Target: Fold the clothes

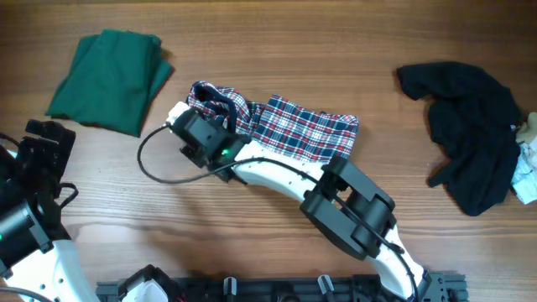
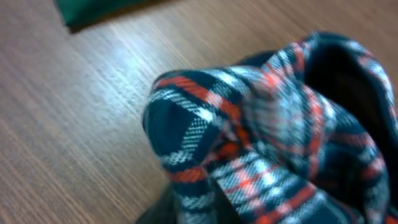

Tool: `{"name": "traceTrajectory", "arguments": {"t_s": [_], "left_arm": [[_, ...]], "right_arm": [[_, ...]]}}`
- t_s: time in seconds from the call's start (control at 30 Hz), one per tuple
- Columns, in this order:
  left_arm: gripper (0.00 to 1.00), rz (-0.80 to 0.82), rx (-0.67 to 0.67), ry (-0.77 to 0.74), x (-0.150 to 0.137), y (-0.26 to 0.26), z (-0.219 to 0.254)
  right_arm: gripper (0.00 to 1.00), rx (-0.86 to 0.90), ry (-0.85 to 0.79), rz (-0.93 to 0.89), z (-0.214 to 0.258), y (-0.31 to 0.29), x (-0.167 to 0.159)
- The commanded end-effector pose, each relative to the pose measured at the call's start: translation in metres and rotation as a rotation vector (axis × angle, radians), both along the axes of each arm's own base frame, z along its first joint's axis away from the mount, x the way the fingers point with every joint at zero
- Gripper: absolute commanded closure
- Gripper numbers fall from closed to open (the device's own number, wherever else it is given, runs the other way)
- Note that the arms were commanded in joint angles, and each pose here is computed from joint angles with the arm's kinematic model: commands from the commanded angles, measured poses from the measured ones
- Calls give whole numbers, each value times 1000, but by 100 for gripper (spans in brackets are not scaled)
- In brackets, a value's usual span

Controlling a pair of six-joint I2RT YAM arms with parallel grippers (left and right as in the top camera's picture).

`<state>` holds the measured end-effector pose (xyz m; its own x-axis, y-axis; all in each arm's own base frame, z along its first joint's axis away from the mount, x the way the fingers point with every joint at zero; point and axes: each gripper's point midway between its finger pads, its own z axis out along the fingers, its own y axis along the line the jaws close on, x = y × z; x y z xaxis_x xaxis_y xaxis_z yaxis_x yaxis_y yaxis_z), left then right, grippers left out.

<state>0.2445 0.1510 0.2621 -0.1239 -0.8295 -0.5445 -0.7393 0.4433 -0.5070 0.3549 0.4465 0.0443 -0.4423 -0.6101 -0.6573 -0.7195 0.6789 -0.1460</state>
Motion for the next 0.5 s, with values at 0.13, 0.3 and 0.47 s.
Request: {"name": "traceTrajectory", "arguments": {"t_s": [0.13,0.3,0.47], "left_arm": [[0,-31,-101,54,4,-7,-22],[0,-89,-188,198,18,-17,-63],[4,-284,-204,316,51,-60,-98]], "right_arm": [[96,201,-13,-220,179,-45,30],[96,364,315,-441,221,-141,21],[96,266,651,-624,173,-227,0]]}}
